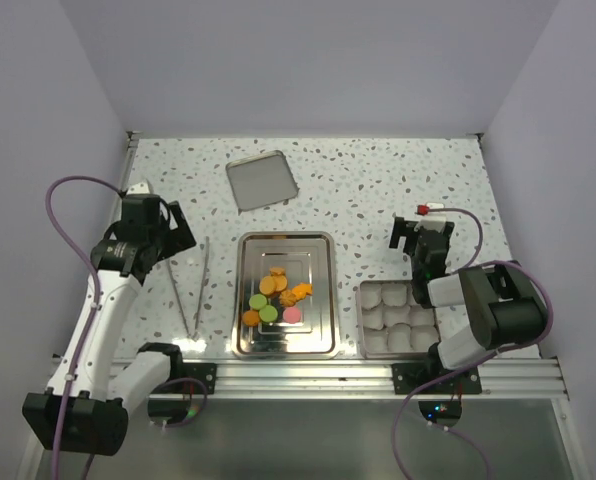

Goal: Pack the cookies

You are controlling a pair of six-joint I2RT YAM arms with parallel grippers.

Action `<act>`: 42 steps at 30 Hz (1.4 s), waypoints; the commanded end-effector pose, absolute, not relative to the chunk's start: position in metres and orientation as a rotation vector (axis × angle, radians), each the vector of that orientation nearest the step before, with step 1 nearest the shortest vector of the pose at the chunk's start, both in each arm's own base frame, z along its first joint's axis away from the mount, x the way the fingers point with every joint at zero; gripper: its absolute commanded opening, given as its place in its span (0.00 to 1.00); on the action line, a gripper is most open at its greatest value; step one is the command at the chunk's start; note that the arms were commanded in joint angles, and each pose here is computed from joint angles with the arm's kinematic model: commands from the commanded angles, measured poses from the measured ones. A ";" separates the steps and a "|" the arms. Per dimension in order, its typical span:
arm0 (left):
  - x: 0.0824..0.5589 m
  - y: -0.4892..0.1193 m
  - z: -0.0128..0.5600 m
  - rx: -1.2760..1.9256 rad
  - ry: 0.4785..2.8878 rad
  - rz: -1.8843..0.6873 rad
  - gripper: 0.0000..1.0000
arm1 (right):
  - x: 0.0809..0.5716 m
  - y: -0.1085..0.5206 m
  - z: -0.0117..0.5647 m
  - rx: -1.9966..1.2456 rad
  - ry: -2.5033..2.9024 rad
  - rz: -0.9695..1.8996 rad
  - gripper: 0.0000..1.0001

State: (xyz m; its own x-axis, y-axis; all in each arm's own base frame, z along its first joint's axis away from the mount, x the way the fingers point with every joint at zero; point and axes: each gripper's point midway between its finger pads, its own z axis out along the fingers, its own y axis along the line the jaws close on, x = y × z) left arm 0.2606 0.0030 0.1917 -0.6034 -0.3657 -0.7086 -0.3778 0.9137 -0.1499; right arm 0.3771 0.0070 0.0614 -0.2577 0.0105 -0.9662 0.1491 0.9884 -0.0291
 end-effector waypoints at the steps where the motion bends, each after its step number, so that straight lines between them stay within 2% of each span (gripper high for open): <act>1: 0.243 -0.001 0.173 -0.535 2.406 0.025 1.00 | 0.390 0.006 0.087 0.127 1.738 -0.127 0.99; 4: 0.236 0.009 0.161 -0.564 2.464 0.127 1.00 | 0.389 0.002 0.100 0.157 1.706 -0.149 0.99; 8: 0.237 -0.002 0.160 -0.558 2.500 0.058 1.00 | 0.378 -0.003 0.138 0.176 1.754 -0.189 0.99; 9: 0.235 -0.003 0.159 -0.563 2.510 0.069 1.00 | 0.377 -0.002 0.181 0.187 1.666 -0.170 0.99; 10: 0.234 -0.002 0.158 -0.569 2.514 0.084 1.00 | 0.375 -0.001 0.199 0.197 1.642 -0.156 0.99; 11: 0.234 -0.004 0.158 -0.563 2.517 0.086 1.00 | 0.366 -0.002 0.194 0.204 1.725 -0.162 0.99; 12: 0.236 -0.008 0.156 -0.536 2.531 0.075 1.00 | 0.369 0.001 0.243 0.297 1.660 -0.083 0.99; 13: 0.235 -0.010 0.152 -0.517 2.547 0.067 1.00 | 0.362 0.005 0.266 0.329 1.660 -0.027 0.99; 14: 0.235 -0.013 0.149 -0.506 2.558 0.047 1.00 | 0.344 0.004 0.250 0.371 1.813 -0.039 0.99; 15: 0.235 -0.015 0.146 -0.495 2.568 0.033 1.00 | 0.342 0.008 0.291 0.482 1.760 0.055 0.99; 17: 0.233 -0.020 0.135 -0.470 2.599 0.008 1.00 | 0.322 0.018 0.278 0.565 1.891 0.129 0.99; 20: 0.229 -0.024 0.113 -0.462 2.672 0.000 1.00 | 0.310 0.070 0.276 0.436 2.028 0.425 0.99; 24: 0.228 -0.021 0.091 -0.489 2.783 0.071 1.00 | 0.285 0.087 0.263 0.482 2.104 0.560 0.99; 32: 0.203 -0.024 0.057 -0.533 2.892 0.075 1.00 | 0.249 0.084 0.264 0.402 2.132 0.521 0.99; 42: 0.198 -0.026 0.036 -0.629 2.953 0.091 1.00 | 0.250 0.092 0.272 0.360 2.113 0.560 0.99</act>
